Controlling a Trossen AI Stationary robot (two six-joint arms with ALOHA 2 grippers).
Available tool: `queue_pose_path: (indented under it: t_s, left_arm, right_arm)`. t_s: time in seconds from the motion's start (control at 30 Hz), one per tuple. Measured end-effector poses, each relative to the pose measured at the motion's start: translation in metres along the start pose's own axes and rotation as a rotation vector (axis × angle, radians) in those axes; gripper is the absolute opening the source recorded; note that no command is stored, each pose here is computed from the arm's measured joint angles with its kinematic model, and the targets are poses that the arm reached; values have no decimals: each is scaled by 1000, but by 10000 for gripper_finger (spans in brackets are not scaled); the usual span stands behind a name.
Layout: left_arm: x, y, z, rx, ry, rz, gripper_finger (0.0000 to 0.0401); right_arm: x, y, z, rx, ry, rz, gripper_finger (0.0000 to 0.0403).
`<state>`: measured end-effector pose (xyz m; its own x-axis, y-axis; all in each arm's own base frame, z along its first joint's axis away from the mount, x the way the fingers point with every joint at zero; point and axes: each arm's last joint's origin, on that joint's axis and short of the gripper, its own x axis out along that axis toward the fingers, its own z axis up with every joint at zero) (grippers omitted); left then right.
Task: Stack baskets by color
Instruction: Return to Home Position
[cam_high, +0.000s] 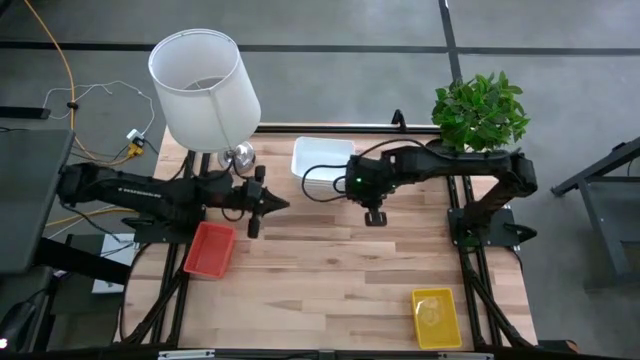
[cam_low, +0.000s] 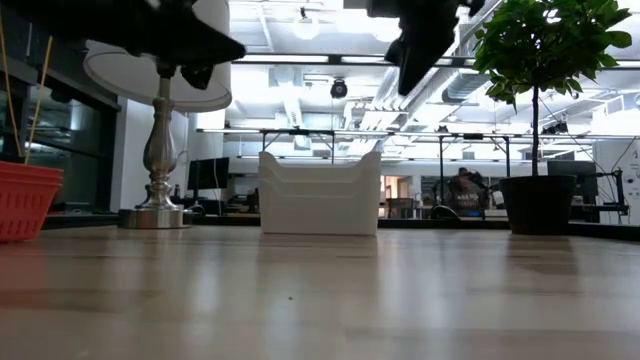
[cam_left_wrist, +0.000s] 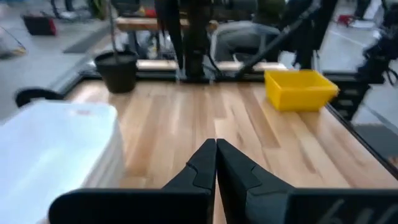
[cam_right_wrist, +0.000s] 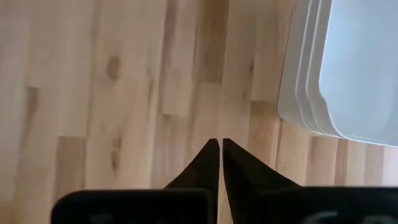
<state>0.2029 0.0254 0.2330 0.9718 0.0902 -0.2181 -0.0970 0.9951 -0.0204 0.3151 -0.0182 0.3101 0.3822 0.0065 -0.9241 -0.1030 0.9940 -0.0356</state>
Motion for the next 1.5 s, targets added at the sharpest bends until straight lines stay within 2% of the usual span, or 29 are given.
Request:
queue_pose_path:
  t_s: [0.1,0.27,0.43,0.6,0.77,0.97,1.1,1.37,1.5]
  left_arm:
    - [-8,-2,-12,-1,19,-8,0]
    - [-28,-4,-37,-19,-81,12,0]
    - [-44,-5,-54,9,-135,0,0]
    - [-54,-5,-71,-12,-159,-16,0]
    - [-61,-4,-87,-56,-152,-6,0]
    - [-67,-3,-90,-73,-128,28,0]
    - [-71,-3,-88,-76,-154,29,0]
    - [-72,-3,-94,-101,-100,32,0]
    - [-72,-3,-94,-102,-101,38,0]
  right_arm:
    - [-11,10,-6,-5,-68,0,5]
    - [-22,25,-48,56,-169,-50,2]
    - [-41,37,-83,120,-363,-73,0]
    - [-56,51,-109,118,-531,-73,0]
    - [-61,59,-134,151,-611,-71,0]
    - [-66,61,-156,191,-665,-58,0]
    - [-61,63,-173,203,-710,-45,0]
    - [-26,63,-212,261,-832,-17,0]
    - [-18,61,-228,278,-885,-2,0]
